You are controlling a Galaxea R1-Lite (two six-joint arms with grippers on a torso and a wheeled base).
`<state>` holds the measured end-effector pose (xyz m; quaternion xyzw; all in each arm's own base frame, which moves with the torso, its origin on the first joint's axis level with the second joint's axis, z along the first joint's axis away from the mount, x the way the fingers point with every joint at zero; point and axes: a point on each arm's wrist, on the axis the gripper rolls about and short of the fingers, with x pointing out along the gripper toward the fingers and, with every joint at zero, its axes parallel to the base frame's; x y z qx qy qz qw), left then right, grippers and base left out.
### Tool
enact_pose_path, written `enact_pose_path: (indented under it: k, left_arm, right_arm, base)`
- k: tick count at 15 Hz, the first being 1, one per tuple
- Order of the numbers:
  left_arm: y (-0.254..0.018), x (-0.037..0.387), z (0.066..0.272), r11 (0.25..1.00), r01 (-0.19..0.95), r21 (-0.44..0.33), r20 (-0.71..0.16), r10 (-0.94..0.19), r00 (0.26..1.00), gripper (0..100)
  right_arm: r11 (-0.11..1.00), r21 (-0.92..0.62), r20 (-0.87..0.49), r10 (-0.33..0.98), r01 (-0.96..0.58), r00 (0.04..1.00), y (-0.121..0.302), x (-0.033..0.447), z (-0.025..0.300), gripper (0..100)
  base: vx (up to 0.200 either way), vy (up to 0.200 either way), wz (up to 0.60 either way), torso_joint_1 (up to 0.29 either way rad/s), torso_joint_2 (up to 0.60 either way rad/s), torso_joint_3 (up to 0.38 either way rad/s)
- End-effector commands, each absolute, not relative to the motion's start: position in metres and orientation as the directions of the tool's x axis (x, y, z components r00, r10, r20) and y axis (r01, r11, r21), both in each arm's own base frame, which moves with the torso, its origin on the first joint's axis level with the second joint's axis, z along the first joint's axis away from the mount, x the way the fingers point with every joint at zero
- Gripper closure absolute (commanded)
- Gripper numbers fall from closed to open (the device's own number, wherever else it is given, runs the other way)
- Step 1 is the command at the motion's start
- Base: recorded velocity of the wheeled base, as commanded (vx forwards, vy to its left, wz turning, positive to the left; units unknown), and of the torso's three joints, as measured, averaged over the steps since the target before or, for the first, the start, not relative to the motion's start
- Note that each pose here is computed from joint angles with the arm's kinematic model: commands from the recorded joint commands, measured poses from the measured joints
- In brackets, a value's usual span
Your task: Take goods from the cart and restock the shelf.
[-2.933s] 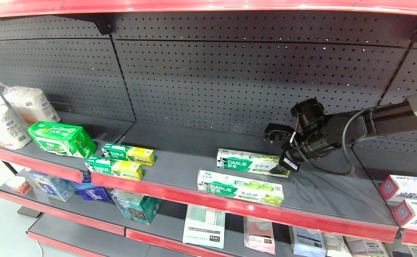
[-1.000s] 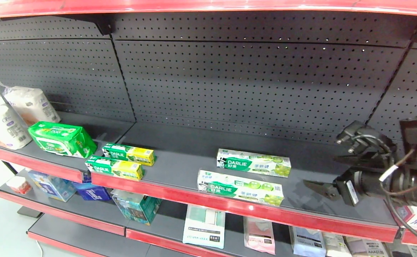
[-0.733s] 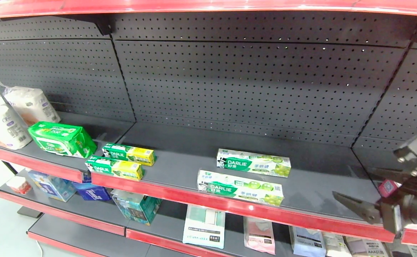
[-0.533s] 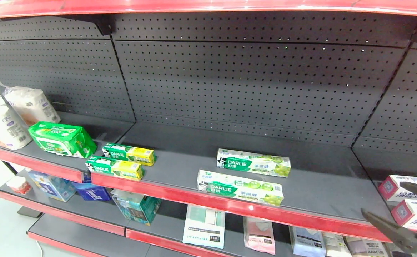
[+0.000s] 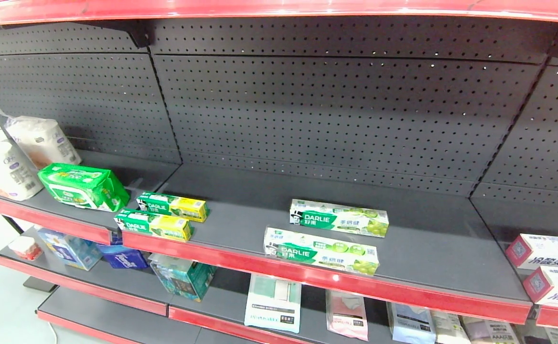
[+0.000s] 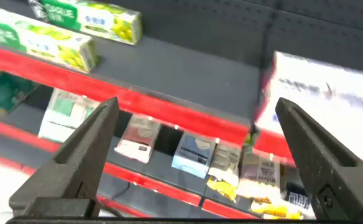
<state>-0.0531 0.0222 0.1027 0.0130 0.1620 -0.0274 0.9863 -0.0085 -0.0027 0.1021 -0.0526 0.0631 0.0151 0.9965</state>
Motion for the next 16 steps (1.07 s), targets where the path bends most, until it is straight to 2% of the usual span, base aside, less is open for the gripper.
enact_pose_path:
  k: [1,2,5,6,9,11,13,14,16]
  left_arm:
    - [0.02,-0.046,0.107,0.999,0.046,-0.021,-0.311,-0.051,0.949,0]
    - [0.017,-0.038,0.112,0.998,0.041,-0.04,-0.306,-0.051,0.951,0]
    - [0.012,-0.022,0.119,0.999,0.035,-0.037,-0.333,-0.045,0.942,0]
    - [0.009,-0.012,0.126,0.999,0.029,-0.02,-0.385,-0.035,0.922,0]
    - [-0.001,0.023,0.157,1.0,0.015,-0.009,-0.481,-0.018,0.876,0]
    - [-0.013,0.06,0.182,0.996,-0.037,-0.083,-0.526,-0.012,0.85,0]
    - [-0.018,0.077,0.184,0.995,-0.024,-0.093,-0.548,-0.031,0.836,0]
    - [-0.025,0.093,0.185,0.993,0.029,-0.118,-0.549,-0.089,0.831,0]
    - [-0.031,0.115,0.183,0.994,0.066,-0.084,-0.57,-0.102,0.815,0]
  right_arm:
    - [0.999,-0.025,-0.077,0.038,-0.04,0.996,-0.002,-0.017,0.084,0]
    - [0.994,-0.022,-0.084,0.104,-0.106,0.991,-0.001,-0.016,0.081,0]
    - [0.997,-0.023,-0.098,0.076,-0.079,0.992,-0.001,-0.015,0.077,0]
    - [0.999,-0.012,-0.096,0.044,-0.046,0.994,-0.002,-0.015,0.078,0]
    - [0.999,-0.012,-0.096,0.044,-0.046,0.994,-0.002,-0.015,0.078,0]
    - [0.999,-0.011,-0.096,0.044,-0.045,0.994,-0.002,-0.015,0.078,0]
    - [0.999,-0.011,-0.096,0.044,-0.045,0.994,-0.002,-0.015,0.078,0]
    - [0.999,-0.012,-0.096,0.044,-0.046,0.994,-0.002,-0.015,0.078,0]
    - [0.999,-0.012,-0.096,0.044,-0.046,0.994,-0.002,-0.015,0.078,0]
  base:
    - [0.0,0.0,0.0,0.0,0.0,0.0]
    - [0.0,0.0,0.0,0.0,0.0,0.0]
    - [0.0,0.0,0.0,0.0,0.0,0.0]
    - [0.0,0.0,0.0,0.0,0.0,0.0]
    - [0.0,0.0,0.0,0.0,0.0,0.0]
    - [0.0,0.0,0.0,0.0,0.0,0.0]
    - [0.0,0.0,0.0,0.0,0.0,0.0]
    - [0.0,0.0,0.0,0.0,0.0,0.0]
    - [0.0,0.0,0.0,0.0,0.0,0.0]
